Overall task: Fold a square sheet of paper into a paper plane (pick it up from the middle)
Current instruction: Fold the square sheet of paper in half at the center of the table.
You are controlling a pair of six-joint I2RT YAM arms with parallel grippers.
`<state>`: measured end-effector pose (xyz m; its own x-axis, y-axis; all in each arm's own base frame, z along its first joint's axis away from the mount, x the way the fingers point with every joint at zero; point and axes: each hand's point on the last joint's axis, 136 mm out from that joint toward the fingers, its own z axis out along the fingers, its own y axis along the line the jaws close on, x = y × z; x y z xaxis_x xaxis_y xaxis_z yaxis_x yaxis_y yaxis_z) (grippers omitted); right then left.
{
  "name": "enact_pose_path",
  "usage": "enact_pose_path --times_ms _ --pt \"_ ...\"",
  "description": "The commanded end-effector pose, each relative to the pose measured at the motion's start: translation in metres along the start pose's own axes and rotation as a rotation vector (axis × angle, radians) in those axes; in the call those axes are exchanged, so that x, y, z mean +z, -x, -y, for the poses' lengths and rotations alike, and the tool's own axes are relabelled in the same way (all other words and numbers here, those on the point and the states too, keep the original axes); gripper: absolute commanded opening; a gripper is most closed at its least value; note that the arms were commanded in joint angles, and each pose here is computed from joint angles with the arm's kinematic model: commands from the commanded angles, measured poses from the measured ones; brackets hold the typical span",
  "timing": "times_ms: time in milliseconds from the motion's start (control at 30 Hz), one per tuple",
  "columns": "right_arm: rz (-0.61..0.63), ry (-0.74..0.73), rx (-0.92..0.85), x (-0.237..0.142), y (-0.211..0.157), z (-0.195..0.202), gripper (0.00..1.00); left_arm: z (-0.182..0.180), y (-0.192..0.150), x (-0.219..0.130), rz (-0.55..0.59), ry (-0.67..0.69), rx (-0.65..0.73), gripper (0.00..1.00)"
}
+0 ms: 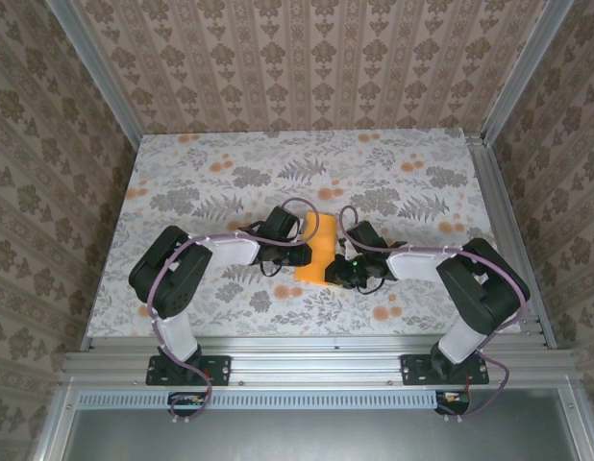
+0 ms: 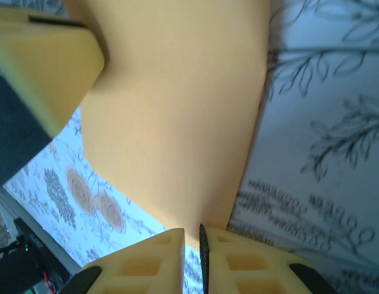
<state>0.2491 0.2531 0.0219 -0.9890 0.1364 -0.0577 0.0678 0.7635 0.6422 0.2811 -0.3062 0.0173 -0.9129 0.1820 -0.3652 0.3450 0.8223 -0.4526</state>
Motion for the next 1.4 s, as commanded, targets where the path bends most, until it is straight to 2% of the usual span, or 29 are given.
enact_pose_path --times_ms 0,167,467,700,933,1067,1200,1367 --pt "0.027 0.025 0.005 -0.007 0.002 -0.01 0.19 -0.06 -0.063 0.014 -0.206 0.215 -0.042 0.21" --pt "0.053 0.099 0.01 0.001 0.017 -0.032 0.19 -0.058 -0.063 0.016 -0.21 0.207 -0.044 0.21" --pt "-0.016 0.0 0.011 0.025 0.005 -0.002 0.19 -0.059 -0.063 0.014 -0.203 0.213 -0.043 0.21" --pt "-0.068 -0.095 -0.013 0.015 -0.026 0.023 0.19 -0.059 -0.061 0.012 -0.196 0.217 -0.039 0.2" --pt "-0.074 -0.182 -0.034 -0.004 -0.04 0.04 0.19 -0.058 -0.059 0.01 -0.2 0.22 -0.023 0.21" --pt "-0.003 -0.093 -0.015 -0.01 -0.021 0.02 0.19 -0.056 -0.057 0.009 -0.201 0.221 -0.01 0.21" --pt "0.13 0.041 0.04 -0.019 0.021 -0.009 0.19 -0.054 -0.056 0.007 -0.201 0.222 0.01 0.2" --pt "0.205 0.084 0.083 -0.013 0.053 -0.019 0.2 -0.053 -0.056 0.004 -0.207 0.247 0.042 0.2"
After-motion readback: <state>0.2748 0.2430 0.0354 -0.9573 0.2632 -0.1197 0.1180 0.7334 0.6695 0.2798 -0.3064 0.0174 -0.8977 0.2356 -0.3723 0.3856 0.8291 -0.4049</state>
